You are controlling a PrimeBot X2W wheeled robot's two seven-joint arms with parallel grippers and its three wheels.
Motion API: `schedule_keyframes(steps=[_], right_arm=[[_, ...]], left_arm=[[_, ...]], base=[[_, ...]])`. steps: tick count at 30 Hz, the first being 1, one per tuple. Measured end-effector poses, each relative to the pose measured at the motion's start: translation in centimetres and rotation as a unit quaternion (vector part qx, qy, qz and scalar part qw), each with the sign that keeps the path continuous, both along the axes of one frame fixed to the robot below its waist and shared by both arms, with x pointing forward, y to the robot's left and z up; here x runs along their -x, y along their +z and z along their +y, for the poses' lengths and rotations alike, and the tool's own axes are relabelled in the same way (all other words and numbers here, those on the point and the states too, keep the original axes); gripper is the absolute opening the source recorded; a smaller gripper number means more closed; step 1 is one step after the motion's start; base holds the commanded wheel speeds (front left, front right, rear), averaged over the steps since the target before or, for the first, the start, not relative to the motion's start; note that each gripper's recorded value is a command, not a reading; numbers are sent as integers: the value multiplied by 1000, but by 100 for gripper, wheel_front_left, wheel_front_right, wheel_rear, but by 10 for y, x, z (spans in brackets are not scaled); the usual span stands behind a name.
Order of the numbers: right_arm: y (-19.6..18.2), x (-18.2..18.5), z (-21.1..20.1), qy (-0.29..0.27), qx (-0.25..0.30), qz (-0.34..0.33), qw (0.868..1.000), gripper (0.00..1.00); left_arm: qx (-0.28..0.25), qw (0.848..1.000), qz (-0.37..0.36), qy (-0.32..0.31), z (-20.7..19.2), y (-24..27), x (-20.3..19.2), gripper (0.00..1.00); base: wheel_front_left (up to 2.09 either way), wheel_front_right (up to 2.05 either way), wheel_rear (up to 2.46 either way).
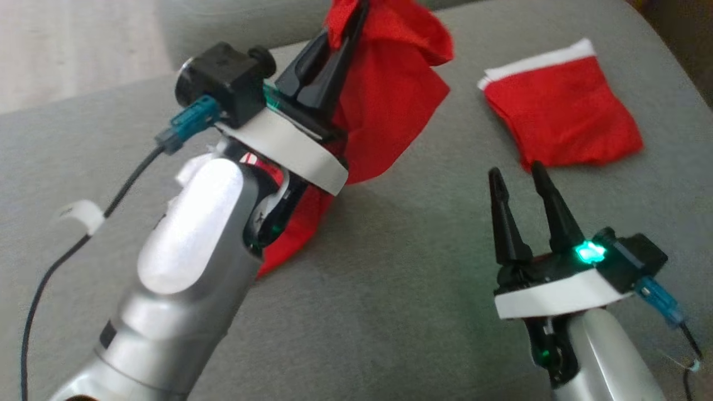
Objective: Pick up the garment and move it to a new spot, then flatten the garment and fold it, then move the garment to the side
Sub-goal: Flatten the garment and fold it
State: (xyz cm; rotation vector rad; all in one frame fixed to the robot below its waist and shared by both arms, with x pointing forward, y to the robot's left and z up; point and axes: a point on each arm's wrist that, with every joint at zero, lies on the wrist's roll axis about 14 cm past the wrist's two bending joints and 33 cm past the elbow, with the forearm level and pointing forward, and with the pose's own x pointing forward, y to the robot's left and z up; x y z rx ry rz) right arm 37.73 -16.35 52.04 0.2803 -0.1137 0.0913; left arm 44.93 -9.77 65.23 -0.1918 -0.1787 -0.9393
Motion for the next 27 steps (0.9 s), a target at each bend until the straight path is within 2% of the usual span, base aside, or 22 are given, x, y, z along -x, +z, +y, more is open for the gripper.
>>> schedule_keyframes(steps=[2,3,4,5,8,12,21,27], right_arm=[[1,0,-5,-8,-2,0,1000,100],[0,0,-9,-13,-3,2,1000,100],[-2,1,-11,-17,-4,5,1000,100],[-4,3,-14,-22,-4,9,1000,100],[-11,5,-21,-34,-6,21,999,100],[-18,4,-21,-33,-7,32,999,100],[-16,-8,-2,-3,-3,24,1000,100],[-13,-14,15,25,8,16,1000,100]], left_arm=[[-26,999,21,-13,-14,-25,-5,0],[-43,998,37,-21,-22,-39,-7,7],[-67,996,58,-30,-29,-57,-9,93],[-99,991,75,-46,-37,-76,-6,100],[-128,981,123,-78,-51,-111,1,100],[-132,982,122,-61,-41,-121,-16,100],[-88,993,54,55,31,-79,-56,100],[-60,980,48,182,119,-87,-53,100]], base=[[0,0,0],[0,0,0],[0,0,0],[0,0,0],[0,0,0],[0,0,0],[0,0,0],[0,0,0]])
